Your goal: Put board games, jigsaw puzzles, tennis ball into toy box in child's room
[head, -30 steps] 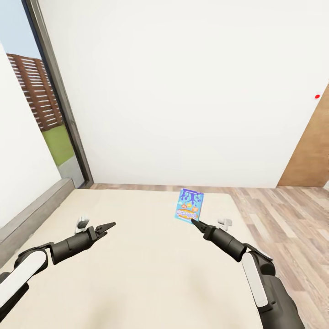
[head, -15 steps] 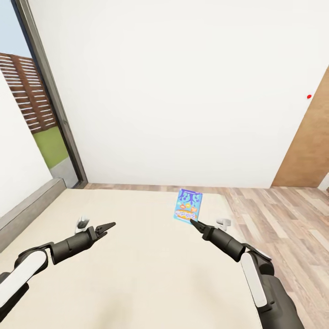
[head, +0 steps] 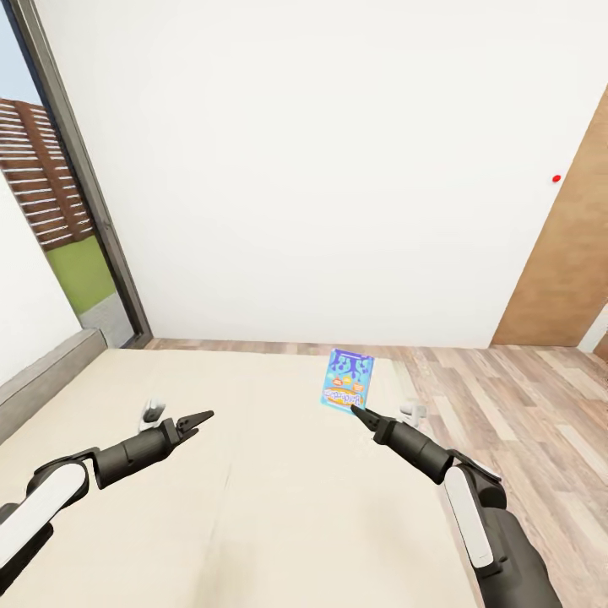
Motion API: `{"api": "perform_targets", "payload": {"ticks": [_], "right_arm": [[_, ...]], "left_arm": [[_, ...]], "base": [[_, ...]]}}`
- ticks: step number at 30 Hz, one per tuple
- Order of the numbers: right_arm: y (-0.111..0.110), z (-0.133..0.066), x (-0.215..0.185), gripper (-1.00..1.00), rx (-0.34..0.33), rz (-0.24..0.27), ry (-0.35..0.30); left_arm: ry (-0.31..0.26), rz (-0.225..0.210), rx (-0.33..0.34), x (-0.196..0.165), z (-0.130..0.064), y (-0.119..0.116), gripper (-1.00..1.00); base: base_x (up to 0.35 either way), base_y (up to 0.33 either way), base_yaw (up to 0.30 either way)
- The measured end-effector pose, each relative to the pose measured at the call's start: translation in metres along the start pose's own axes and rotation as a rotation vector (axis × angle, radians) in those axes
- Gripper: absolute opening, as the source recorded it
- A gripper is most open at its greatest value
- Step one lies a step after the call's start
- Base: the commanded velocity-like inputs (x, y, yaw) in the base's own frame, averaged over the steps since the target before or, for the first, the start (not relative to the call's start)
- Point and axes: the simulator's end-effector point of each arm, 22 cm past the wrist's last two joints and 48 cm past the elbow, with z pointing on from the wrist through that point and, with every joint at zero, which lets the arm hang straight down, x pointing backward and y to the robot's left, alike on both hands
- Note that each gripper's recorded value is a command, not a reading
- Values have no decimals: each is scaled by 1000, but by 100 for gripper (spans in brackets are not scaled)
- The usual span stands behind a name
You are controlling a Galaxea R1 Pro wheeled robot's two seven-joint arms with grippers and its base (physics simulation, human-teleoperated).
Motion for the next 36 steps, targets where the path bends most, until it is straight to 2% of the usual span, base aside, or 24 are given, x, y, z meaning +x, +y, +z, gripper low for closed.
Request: {"api": "perform_targets", "payload": {"ticks": [10,36], "right_arm": [[-3,0,4,-100,5,6,7],[-3,1,4,-100,4,11,8]], "left_arm": [[0,0,1,0,0,0,100],[0,0,0,0,0,0,100]], "base": [[-1,-271,0],[-40,-107,0]]}}
